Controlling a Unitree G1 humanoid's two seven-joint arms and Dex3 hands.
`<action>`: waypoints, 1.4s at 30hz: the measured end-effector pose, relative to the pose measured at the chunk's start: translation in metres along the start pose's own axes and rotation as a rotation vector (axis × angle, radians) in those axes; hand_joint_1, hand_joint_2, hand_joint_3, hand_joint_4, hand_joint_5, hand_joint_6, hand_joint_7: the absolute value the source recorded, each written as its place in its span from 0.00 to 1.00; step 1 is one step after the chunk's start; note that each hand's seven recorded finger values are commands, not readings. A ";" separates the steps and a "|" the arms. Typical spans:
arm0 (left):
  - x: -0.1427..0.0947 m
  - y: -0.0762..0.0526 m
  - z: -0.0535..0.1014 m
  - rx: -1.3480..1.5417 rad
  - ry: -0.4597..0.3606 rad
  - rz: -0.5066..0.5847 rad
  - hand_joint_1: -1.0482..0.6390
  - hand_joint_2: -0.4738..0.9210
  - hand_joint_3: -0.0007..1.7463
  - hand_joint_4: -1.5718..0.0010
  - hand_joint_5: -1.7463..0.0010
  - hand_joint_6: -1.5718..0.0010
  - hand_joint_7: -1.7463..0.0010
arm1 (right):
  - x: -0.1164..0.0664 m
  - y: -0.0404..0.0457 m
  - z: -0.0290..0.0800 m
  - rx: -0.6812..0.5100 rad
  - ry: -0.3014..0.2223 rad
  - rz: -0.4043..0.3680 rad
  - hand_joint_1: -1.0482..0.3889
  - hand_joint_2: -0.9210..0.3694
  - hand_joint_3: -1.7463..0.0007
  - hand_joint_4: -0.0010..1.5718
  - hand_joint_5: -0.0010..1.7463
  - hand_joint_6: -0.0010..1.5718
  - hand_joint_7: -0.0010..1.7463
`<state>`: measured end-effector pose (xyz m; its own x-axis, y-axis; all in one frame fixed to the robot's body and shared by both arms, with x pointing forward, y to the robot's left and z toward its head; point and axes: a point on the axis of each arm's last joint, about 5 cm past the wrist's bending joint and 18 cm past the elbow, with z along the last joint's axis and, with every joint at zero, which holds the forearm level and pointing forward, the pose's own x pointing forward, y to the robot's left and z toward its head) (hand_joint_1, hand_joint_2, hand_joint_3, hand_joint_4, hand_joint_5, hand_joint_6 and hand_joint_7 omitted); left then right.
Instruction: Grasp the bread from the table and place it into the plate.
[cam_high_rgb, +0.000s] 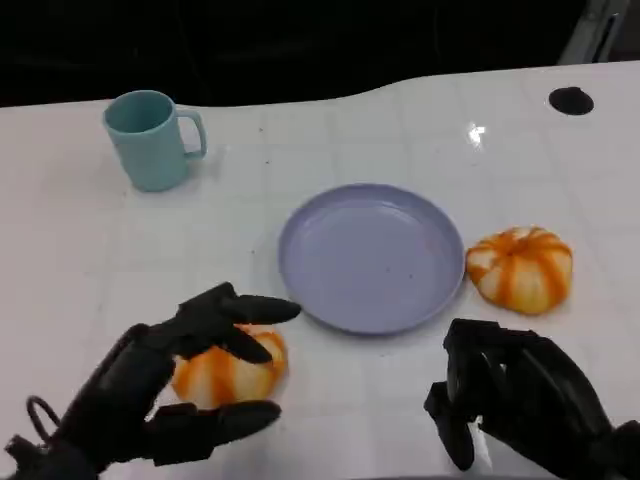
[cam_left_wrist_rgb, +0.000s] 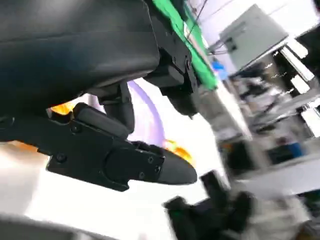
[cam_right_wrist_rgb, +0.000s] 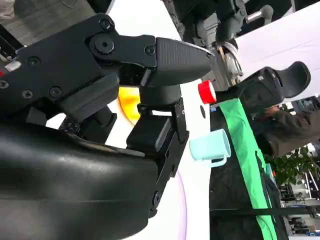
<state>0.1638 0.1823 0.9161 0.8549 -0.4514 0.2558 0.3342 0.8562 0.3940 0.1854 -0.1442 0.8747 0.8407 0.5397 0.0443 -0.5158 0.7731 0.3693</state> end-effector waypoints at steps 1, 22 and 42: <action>0.000 0.003 0.004 0.062 0.002 -0.007 0.18 1.00 0.10 0.92 0.38 0.79 0.88 | 0.000 0.0002 0.000 0.000 0.000 0.000 0.07 0.17 0.57 0.78 0.95 0.67 0.87; 0.036 0.001 0.022 0.928 0.194 -0.216 0.17 0.99 0.00 0.75 0.73 0.75 0.99 | 0.000 0.0023 0.000 0.000 0.006 0.004 0.07 0.17 0.58 0.77 0.96 0.67 0.88; 0.065 -0.019 -0.036 0.930 0.439 -0.436 0.19 1.00 0.04 0.78 0.78 0.77 0.99 | -0.002 0.0032 0.001 -0.002 0.003 0.007 0.07 0.15 0.60 0.77 0.95 0.67 0.87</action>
<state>0.2271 0.1457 0.8938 0.8645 -0.3819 -0.3268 0.3696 0.0422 0.9282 0.1822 -0.1431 0.8765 0.8366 0.5461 0.0440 -0.5219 0.7698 0.3675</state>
